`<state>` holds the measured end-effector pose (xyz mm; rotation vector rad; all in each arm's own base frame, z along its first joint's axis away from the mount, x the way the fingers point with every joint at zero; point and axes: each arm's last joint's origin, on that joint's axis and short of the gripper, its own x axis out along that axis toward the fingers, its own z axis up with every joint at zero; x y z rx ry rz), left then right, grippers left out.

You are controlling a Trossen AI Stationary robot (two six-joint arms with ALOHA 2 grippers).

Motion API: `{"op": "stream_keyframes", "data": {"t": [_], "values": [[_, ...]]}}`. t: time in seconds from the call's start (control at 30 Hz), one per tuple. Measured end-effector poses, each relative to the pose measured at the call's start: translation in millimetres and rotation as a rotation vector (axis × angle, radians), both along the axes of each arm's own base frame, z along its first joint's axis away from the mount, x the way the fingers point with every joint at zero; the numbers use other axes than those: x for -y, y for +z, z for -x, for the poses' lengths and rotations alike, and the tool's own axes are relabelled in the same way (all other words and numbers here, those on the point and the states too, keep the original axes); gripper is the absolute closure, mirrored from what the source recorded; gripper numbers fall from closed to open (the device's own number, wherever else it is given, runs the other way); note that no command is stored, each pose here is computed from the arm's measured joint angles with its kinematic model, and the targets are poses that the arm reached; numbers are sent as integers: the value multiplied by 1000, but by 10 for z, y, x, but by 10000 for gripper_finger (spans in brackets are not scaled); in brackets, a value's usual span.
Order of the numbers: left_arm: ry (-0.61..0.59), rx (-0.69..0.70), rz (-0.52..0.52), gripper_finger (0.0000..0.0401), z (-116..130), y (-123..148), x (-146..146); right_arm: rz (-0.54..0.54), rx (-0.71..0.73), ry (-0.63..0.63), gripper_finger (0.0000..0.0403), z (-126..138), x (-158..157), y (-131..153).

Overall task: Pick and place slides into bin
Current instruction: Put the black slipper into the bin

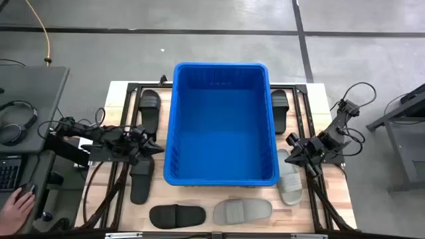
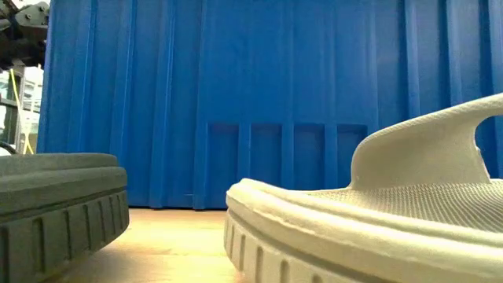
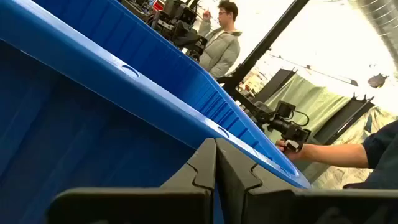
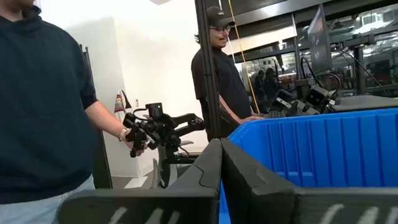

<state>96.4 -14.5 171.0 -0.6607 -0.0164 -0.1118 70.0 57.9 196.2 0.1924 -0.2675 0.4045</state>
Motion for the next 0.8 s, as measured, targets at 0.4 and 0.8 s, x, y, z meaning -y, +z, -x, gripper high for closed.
{"op": "stream_keyframes", "data": {"t": [0.4,0.8], "values": [[0,0,0,400,0,0,0,-33,32,-8,402,10,13,42],[-1,8,18,400,0,9,0,-97,177,-37,402,60,67,191]]}}
